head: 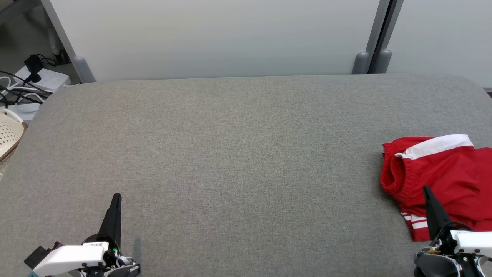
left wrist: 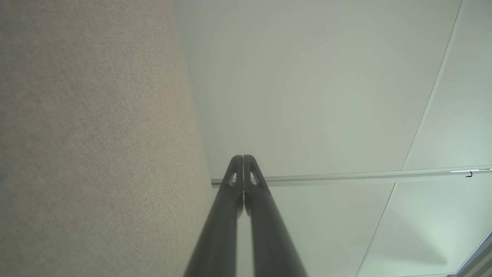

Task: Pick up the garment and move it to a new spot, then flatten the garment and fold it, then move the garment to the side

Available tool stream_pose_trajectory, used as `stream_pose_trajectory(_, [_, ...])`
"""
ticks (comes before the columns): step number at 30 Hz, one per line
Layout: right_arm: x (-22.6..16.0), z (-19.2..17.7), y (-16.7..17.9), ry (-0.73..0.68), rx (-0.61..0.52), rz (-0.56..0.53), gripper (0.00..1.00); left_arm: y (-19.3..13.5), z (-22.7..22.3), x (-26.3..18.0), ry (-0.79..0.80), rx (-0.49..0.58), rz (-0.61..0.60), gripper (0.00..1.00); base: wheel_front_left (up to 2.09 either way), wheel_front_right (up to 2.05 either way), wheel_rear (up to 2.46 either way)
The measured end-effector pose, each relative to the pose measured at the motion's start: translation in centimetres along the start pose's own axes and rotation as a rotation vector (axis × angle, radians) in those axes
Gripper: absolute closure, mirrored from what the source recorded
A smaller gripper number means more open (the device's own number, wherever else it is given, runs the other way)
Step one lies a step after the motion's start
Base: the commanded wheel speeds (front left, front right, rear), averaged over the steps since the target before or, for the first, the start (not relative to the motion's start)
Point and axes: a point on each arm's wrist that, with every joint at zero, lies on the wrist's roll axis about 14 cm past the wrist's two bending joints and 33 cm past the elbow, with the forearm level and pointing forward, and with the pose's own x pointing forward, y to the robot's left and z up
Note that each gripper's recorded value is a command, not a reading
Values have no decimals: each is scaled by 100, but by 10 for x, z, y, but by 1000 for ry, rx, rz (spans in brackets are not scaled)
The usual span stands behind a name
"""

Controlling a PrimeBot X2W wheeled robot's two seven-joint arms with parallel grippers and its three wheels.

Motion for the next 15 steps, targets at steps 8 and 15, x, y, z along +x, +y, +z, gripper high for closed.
stream_pose_trajectory(8, [0, 0, 0, 0, 0, 0, 100, 0, 0, 0, 0, 0, 0, 100, 0, 0, 0])
stream_pose_trajectory(15, [0, 0, 0, 0, 0, 0, 100, 0, 0, 0, 0, 0, 0, 100, 0, 0, 0])
